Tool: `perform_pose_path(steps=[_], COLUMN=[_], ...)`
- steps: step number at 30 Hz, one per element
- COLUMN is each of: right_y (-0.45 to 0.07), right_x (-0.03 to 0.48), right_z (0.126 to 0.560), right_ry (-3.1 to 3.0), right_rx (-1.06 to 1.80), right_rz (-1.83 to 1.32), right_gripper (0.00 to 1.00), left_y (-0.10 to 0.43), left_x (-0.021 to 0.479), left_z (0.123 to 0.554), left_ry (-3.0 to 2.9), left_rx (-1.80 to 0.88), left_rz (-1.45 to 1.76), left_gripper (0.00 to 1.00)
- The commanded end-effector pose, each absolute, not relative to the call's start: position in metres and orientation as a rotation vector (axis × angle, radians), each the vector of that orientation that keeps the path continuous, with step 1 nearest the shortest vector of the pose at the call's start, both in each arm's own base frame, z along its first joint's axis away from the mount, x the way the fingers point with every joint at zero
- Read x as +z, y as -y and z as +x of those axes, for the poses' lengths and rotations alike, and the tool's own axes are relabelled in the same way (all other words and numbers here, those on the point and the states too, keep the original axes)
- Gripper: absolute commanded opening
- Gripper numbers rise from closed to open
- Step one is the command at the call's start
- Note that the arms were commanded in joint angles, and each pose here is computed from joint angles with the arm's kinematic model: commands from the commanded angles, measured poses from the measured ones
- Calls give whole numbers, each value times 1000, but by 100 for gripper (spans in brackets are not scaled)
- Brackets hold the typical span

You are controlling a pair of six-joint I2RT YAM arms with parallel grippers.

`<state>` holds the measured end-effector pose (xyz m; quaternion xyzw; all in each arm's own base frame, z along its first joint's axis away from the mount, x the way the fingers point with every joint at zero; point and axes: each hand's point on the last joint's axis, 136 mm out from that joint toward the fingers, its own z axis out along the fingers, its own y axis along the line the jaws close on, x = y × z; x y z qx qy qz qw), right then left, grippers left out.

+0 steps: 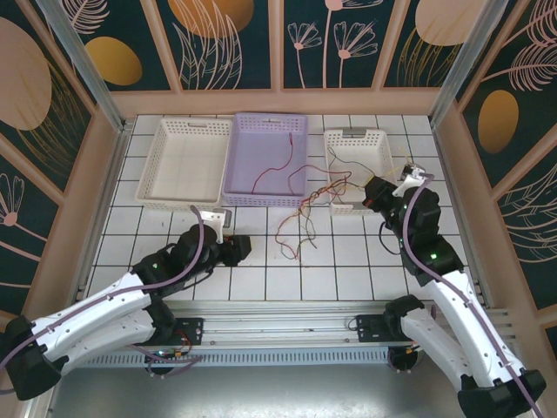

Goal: Untangle the cables

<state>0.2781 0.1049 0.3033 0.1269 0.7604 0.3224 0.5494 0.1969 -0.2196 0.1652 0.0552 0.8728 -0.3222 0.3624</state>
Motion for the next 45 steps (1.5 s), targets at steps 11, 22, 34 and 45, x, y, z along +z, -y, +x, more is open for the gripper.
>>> perform_pose_path(steps=[11, 22, 34, 45], right_y=[-168, -181, -188, -183], right_x=[365, 369, 369, 369], right_z=[238, 230, 228, 233], right_ry=[-1618, -1622, -1627, -1644], right_rx=[1137, 1175, 1195, 1157], right_rz=[-124, -179, -196, -158], right_gripper=[0, 0, 0, 0], left_y=[279, 306, 306, 297], left_x=[223, 199, 190, 185], left_z=[194, 191, 185, 180], left_ry=[-2053, -2119, -2122, -2123], left_rx=[-1098, -1138, -1153, -1140], left_rz=[413, 558, 599, 595], left_gripper=[69, 68, 34, 0])
